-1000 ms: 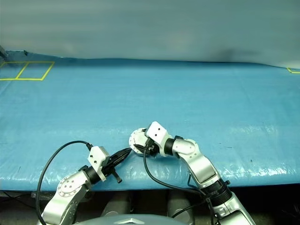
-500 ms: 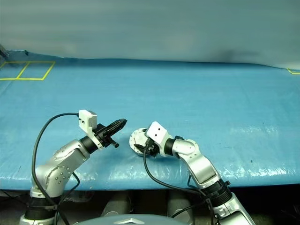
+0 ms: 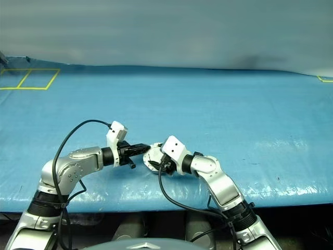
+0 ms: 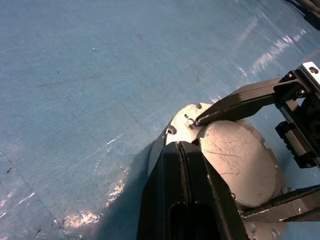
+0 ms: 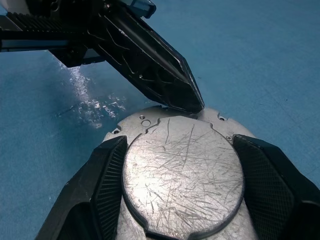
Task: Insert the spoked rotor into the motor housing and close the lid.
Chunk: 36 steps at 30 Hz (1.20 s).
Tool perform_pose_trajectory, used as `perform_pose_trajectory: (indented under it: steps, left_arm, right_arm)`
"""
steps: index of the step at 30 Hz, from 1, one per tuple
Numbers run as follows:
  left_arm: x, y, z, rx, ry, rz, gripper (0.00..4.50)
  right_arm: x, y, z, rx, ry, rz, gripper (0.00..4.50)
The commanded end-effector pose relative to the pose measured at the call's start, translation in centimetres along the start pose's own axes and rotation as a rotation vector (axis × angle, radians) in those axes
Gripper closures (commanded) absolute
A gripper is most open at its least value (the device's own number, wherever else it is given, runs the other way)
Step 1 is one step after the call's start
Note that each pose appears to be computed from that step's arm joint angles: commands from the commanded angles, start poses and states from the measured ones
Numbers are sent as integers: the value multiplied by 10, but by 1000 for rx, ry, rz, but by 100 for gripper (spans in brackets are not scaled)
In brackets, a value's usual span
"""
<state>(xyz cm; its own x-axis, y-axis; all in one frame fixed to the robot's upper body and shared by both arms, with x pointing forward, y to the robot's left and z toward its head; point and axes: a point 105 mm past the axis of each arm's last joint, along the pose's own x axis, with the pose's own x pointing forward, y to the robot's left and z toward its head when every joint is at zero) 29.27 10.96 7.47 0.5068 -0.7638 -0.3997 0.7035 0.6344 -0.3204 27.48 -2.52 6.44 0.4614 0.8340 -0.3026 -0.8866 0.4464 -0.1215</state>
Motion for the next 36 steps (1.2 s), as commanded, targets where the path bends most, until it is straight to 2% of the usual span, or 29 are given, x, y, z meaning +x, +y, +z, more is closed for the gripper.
perform_pose_trajectory:
  steps: [1, 10, 14, 22, 26, 30, 36]
  left_arm:
    - [1, -4, -9, 50, 66, -8, 450]
    - [4, -11, -26, 111, 155, -56, 450]
    - [5, -12, -28, 114, 156, -62, 450]
    - [7, -12, -28, 118, 151, -66, 450]
    - [9, -11, -30, 121, 150, -70, 450]
    - [10, -14, -31, 125, 158, -86, 450]
    - [10, -15, -32, 125, 164, -101, 450]
  right_arm:
    - [1, 6, -6, 13, 19, 13, 146]
    - [-1, 8, -7, 47, 25, 30, 146]
    - [-13, 8, -12, 81, 35, 8, 12]
    - [-53, 3, -10, 158, -1, -112, 2]
    - [-70, 1, -6, 345, -47, -198, 2]
    - [-81, 12, 3, 588, -162, -107, 2]
    - [-73, 0, -6, 932, -262, -151, 2]
